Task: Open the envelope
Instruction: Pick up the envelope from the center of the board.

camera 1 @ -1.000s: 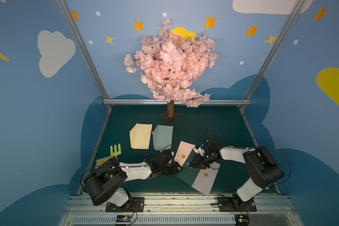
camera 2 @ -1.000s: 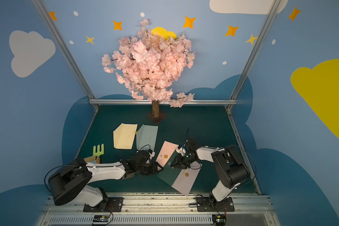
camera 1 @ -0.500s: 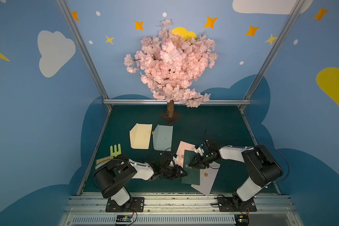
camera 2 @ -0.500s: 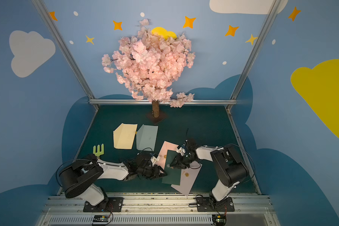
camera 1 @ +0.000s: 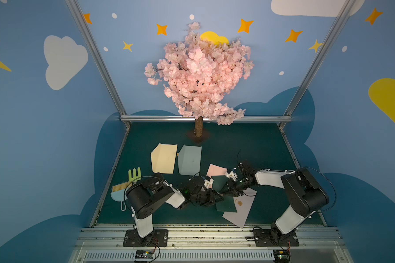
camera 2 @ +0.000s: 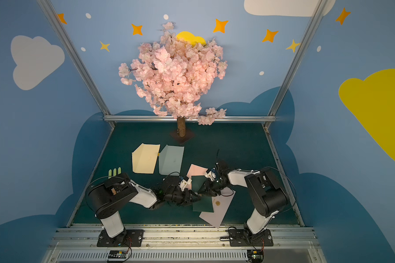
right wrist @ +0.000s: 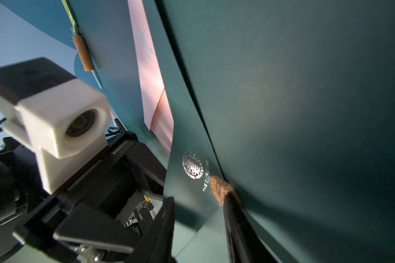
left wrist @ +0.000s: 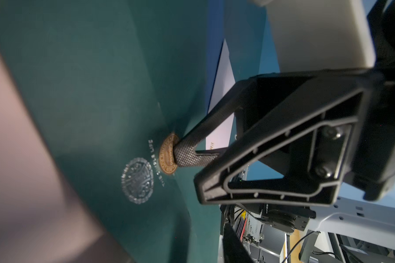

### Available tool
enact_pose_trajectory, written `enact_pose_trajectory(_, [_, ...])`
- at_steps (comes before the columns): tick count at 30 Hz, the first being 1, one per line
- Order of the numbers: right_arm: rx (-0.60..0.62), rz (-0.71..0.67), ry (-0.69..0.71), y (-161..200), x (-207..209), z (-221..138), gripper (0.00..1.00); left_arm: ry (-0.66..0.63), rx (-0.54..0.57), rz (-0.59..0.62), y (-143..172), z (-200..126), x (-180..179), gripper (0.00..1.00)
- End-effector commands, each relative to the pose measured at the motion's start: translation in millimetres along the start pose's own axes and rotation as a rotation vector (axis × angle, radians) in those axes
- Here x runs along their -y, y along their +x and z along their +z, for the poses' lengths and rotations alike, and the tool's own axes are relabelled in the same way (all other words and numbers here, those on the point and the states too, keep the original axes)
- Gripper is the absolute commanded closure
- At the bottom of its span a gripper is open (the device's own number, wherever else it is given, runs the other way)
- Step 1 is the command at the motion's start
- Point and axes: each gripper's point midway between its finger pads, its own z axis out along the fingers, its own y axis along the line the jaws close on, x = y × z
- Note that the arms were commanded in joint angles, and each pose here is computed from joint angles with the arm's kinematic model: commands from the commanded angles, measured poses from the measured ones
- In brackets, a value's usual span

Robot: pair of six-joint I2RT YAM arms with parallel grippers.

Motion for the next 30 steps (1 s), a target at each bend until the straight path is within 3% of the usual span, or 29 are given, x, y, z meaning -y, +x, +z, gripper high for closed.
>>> enact_pose_trajectory(1, [-0.053,0.101,0.26,27,65,14,0.6,0.035,0.045,0.046,-15,4,19,0.78])
enact_pose_trajectory(4, [-0.054,0.098,0.255,28,62,13,0.6,0.002,0.039,0.051,-16,5,17,0.97])
enact_pose_trajectory(8, [-0.03,0.066,0.24,26,46,5,0.59,-0.025,0.03,0.07,-13,4,15,0.97])
enact_pose_trajectory(12, [0.054,-0.031,0.215,11,1,-24,0.58,-0.032,0.042,0.111,-15,-1,21,0.97])
enact_pose_trajectory(17, [0.194,-0.156,0.194,3,-60,-77,0.55,-0.037,0.066,0.245,-19,-16,50,0.97])
enact_pose_trajectory(21, [0.221,-0.184,0.206,2,-76,-93,0.55,-0.064,0.097,0.333,-23,-34,70,0.97])
enact_pose_trajectory(26, [0.238,-0.156,0.196,-7,-73,-88,0.57,-0.23,0.268,0.345,-41,-88,60,0.97])
enact_pose_trajectory(30, [0.248,-0.162,0.157,-19,-82,-77,0.58,-0.372,0.496,0.337,-51,-165,45,0.97])
